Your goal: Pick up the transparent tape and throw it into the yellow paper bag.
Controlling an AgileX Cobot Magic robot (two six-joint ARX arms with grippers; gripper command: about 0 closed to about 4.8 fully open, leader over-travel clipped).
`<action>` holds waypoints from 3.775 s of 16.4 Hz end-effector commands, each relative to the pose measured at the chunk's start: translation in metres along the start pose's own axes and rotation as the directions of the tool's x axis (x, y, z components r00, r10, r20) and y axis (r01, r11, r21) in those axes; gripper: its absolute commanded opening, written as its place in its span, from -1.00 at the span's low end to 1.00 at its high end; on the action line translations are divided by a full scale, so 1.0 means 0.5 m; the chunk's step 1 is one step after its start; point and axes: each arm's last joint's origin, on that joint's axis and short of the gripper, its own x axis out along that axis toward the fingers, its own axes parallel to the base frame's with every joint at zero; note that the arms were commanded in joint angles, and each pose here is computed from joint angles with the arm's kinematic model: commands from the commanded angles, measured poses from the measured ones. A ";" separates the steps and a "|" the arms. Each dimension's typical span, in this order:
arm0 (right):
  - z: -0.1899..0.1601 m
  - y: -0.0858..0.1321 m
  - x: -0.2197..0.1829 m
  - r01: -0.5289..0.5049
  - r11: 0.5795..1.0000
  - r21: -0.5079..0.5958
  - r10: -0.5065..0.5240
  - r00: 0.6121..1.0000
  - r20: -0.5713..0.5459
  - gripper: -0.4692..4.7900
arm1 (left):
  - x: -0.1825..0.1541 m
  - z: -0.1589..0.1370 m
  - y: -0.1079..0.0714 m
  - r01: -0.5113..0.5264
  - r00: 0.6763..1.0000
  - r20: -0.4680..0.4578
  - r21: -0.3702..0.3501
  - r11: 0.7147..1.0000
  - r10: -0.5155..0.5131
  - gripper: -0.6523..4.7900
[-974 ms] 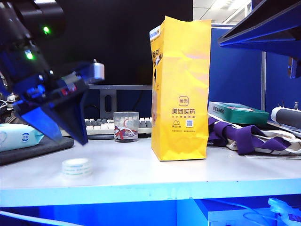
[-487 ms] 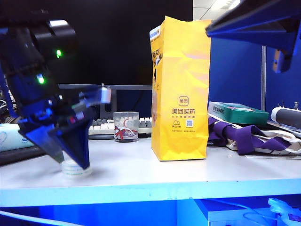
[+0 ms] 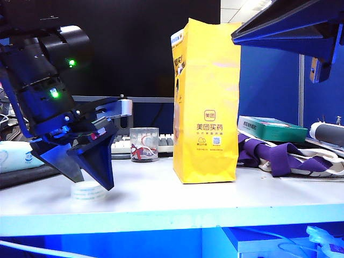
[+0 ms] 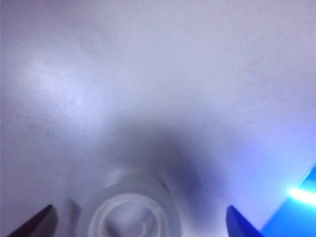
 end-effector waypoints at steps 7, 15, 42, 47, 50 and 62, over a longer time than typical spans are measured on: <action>0.007 0.001 -0.001 0.018 1.000 -0.026 -0.017 1.000 0.020 -0.79 | 0.044 -0.016 0.001 0.022 0.995 -0.093 -0.018 1.000 -0.023 1.00; 0.010 0.002 -0.001 0.018 0.999 -0.041 -0.017 0.999 0.031 -0.79 | 0.049 -0.038 -0.001 0.004 0.977 -0.214 0.003 1.000 -0.003 1.00; 0.011 0.002 -0.001 0.018 0.999 -0.048 -0.016 0.999 0.036 -0.79 | -0.006 0.034 0.006 0.005 0.971 -0.237 0.049 0.999 0.007 0.11; 0.011 0.002 -0.001 0.019 0.999 -0.051 -0.017 0.999 0.036 -0.79 | -0.137 0.178 0.014 -0.026 0.998 -0.053 0.085 0.996 0.031 0.11; 0.012 0.002 -0.001 0.020 0.998 -0.058 -0.018 0.999 0.040 -0.79 | -0.220 0.224 0.008 -0.052 0.997 0.066 0.104 0.993 0.045 0.11; 0.156 0.067 -0.038 0.395 0.837 -0.379 -0.155 0.835 0.529 -0.84 | -0.422 0.341 -0.041 -0.032 0.794 0.582 0.328 0.944 -0.175 0.11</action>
